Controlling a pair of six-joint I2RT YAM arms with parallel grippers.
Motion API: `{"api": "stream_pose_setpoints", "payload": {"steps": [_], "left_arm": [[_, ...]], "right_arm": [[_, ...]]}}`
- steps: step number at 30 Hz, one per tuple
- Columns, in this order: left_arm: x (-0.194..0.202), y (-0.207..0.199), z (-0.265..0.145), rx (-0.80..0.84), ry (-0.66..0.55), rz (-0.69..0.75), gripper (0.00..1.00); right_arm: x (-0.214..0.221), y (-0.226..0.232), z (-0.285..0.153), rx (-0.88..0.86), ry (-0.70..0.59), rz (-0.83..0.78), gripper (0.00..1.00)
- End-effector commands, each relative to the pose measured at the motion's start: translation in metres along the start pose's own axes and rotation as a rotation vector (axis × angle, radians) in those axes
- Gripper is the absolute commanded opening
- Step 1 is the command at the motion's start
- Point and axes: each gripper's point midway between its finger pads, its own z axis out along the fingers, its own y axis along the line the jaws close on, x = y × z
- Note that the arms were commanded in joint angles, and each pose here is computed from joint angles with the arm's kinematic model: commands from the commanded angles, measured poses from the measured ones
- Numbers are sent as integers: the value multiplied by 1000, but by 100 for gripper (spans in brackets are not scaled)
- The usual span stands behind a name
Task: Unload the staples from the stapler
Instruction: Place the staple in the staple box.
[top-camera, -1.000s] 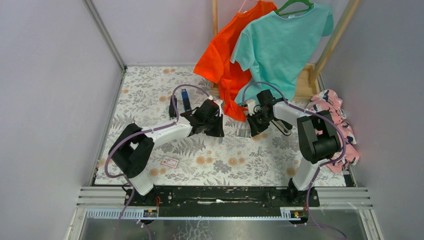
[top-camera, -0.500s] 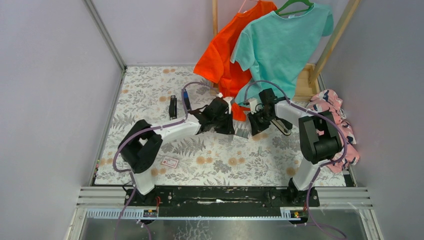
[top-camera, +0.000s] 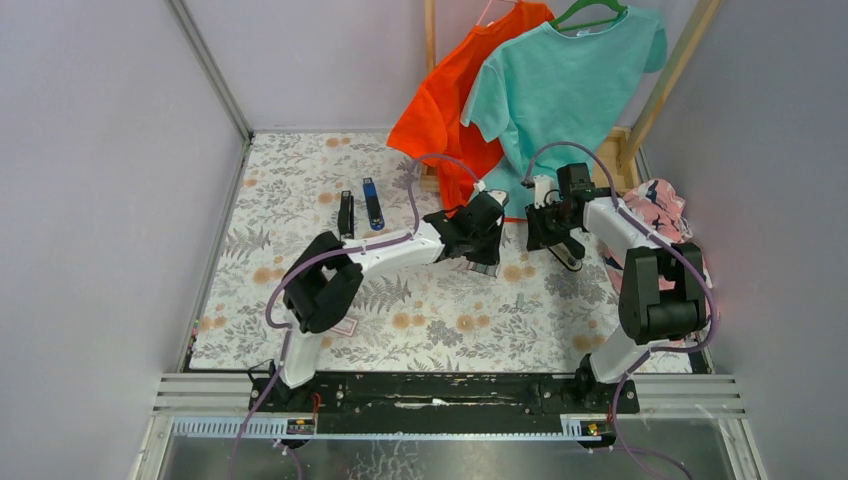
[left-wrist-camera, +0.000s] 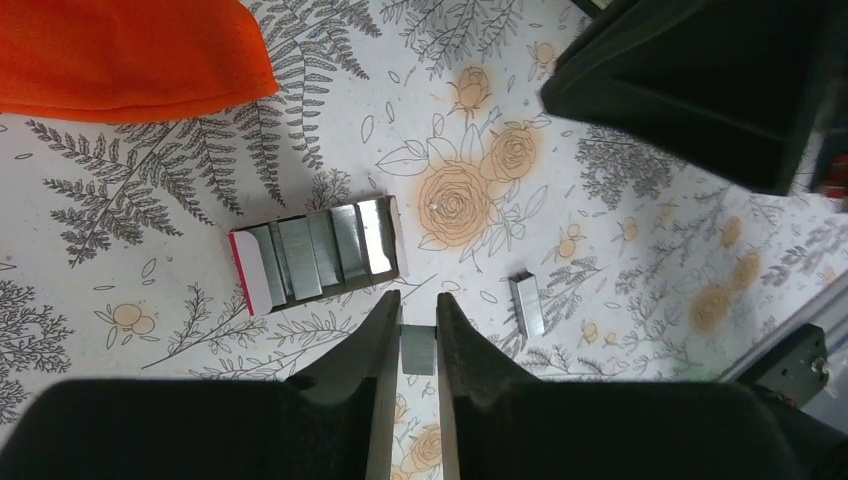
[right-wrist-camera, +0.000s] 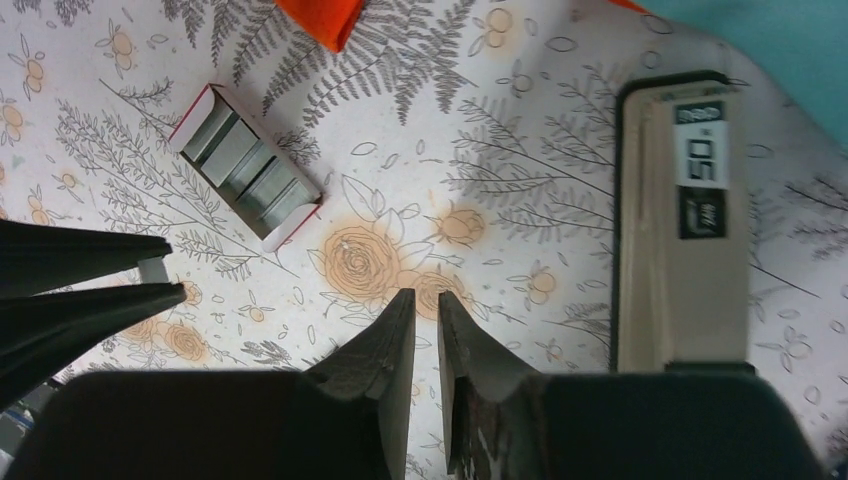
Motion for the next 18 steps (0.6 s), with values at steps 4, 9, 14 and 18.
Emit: {"api": "stream_pose_setpoints", "payload": {"steps": [4,9,14,18], "left_arm": [[-3,17,8,-134,-2,25,10],[-3,22,15,-172,2,20,11],[-4,24,19,-194,-7,11,11],[-7,19,23,-193,-12,13,11]], "right_arm": [[-24,-1,-28,5,-107,8,22],[-26,-2,-31,5,-119,13,22],[-29,-3,-38,1,-143,16,22],[-30,-2,-40,-4,-147,17,22]]}}
